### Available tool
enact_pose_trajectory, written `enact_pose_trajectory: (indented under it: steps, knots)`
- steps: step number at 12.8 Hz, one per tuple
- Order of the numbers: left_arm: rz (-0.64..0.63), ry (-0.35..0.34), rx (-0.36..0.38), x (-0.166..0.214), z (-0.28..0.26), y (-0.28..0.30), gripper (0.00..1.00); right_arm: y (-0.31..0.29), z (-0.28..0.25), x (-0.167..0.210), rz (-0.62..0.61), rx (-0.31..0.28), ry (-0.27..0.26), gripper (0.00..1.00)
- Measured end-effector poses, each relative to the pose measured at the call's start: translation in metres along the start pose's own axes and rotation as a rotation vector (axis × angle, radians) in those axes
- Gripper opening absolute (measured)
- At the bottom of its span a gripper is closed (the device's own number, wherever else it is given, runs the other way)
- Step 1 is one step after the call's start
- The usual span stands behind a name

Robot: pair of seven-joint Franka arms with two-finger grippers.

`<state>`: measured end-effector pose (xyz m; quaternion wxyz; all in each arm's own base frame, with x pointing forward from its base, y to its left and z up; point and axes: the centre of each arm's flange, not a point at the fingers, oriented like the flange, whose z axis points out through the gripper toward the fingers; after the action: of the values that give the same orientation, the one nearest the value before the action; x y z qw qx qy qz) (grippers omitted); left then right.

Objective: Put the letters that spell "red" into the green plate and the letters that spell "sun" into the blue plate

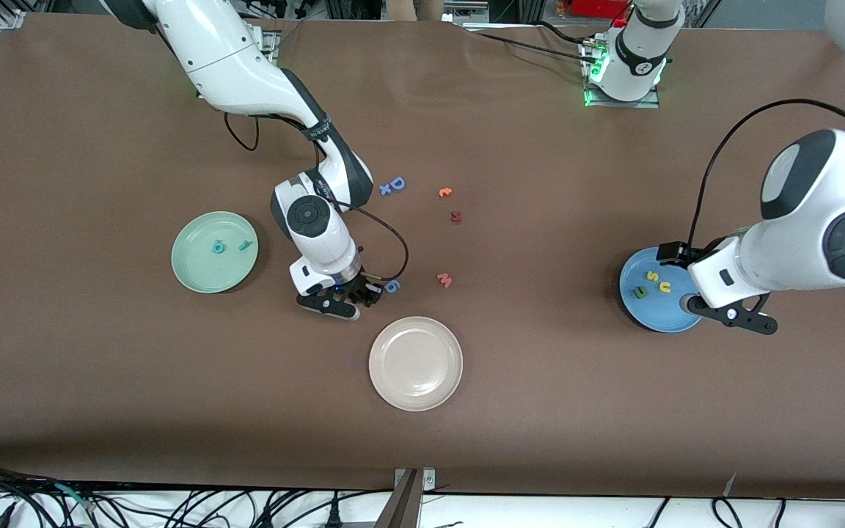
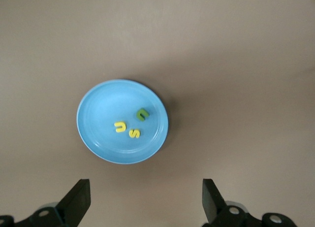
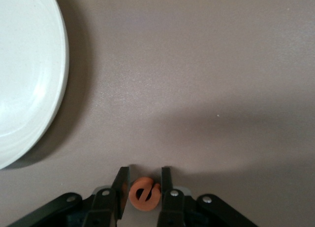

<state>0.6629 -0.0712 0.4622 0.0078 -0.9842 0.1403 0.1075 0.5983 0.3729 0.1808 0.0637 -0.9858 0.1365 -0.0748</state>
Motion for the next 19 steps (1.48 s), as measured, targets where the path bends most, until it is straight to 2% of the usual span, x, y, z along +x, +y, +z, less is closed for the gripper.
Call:
enact_pose_trajectory:
  steps: [5,8,9,10,12,13,16,19]
  knots:
    - [-0.048,0.119,0.003,-0.013,-0.066,-0.016,1.0,-0.004,-0.001,-0.003,0.001,0.005,0.001,0.34]
    - [-0.047,0.173,0.064,-0.042,-0.115,0.008,1.0,-0.012,-0.002,-0.012,-0.013,0.008,-0.002,0.35]
    - [-0.046,0.178,0.079,-0.052,-0.127,0.021,1.0,-0.014,-0.001,-0.014,-0.017,0.008,-0.003,0.35]
    - [-0.056,0.166,0.058,-0.062,-0.131,0.03,1.0,-0.015,0.0,-0.016,-0.019,0.007,-0.004,0.35]
    - [-0.129,0.122,-0.041,-0.078,-0.12,0.02,1.0,-0.014,0.001,-0.016,-0.021,0.003,-0.005,0.39]
    - [-0.166,0.107,-0.054,-0.083,-0.114,0.007,1.0,-0.014,0.002,-0.016,-0.024,0.001,-0.004,0.42]
    - [-0.194,0.114,-0.028,-0.085,-0.111,0.005,1.0,-0.014,0.002,-0.016,-0.026,0.0,-0.004,0.45]
    - [-0.201,0.167,0.01,-0.091,-0.107,0.014,1.0,-0.013,0.003,-0.016,-0.026,-0.001,-0.004,0.45]
